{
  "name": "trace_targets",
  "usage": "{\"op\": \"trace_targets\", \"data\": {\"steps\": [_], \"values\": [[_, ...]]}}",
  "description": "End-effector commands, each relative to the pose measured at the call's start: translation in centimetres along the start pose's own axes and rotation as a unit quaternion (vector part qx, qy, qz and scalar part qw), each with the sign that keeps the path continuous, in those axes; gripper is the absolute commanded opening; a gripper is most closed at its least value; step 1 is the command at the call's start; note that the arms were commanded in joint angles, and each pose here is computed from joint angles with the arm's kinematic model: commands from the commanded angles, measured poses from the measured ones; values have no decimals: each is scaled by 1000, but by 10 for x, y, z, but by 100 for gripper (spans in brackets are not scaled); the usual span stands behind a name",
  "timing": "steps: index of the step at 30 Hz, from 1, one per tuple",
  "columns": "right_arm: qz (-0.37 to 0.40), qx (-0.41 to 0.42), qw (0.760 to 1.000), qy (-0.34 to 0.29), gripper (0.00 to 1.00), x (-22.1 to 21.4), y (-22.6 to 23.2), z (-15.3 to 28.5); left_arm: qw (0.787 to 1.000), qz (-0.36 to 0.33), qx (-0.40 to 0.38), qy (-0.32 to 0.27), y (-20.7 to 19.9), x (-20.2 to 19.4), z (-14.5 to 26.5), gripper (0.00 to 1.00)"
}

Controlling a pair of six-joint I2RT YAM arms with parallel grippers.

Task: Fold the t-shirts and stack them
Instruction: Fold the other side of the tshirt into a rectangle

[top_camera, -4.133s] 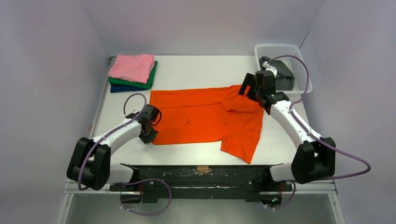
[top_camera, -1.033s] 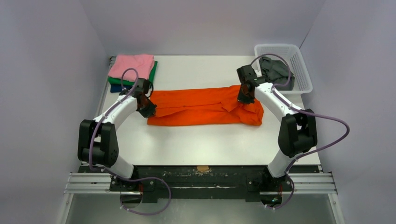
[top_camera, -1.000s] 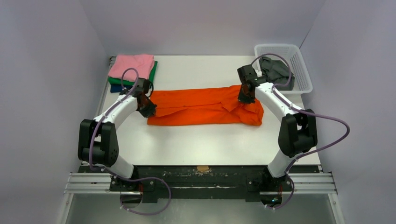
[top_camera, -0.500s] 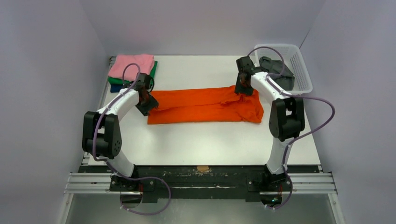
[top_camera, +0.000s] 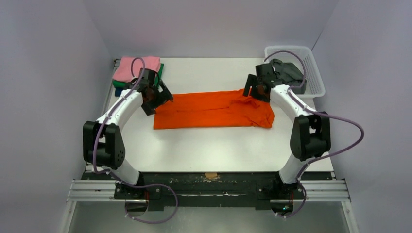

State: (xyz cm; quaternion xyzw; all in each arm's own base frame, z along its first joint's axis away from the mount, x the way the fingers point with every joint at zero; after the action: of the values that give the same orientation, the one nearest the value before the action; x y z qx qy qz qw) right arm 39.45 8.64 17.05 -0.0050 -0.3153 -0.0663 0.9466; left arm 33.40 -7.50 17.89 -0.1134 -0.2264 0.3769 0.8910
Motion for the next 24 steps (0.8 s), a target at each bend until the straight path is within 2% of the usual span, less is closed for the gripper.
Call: {"op": "trace_targets", "data": {"steps": [1, 8, 13, 18, 24], "values": [[-22, 92, 995, -27, 77, -16, 14, 6, 993, -58, -88, 54, -37, -10, -3, 100], [-28, 113, 993, 5, 80, -9, 31, -32, 991, -71, -86, 81, -57, -5, -36, 100], [-43, 104, 993, -22, 80, 22, 44, -65, 991, -83, -68, 80, -66, 3, -56, 100], [-44, 87, 994, -39, 78, 46, 49, -82, 990, -76, -34, 114, -61, -3, -75, 100], [-37, 56, 998, -8, 77, 11, 31, -67, 991, -70, -27, 110, -63, -1, -80, 100]]}}
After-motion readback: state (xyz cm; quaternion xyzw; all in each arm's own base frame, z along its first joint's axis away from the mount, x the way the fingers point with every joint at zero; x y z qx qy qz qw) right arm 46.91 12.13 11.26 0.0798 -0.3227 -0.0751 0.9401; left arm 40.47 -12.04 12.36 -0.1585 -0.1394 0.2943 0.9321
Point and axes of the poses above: each gripper's point midway between its finger pads, its own z axis back along the fingers, its own y axis along the line the jaws close on, x = y × z, the point moved 7 cm from there along z, back along the fingers, and after that the axes turned 9 degrees about z, right-handed, at the moved point
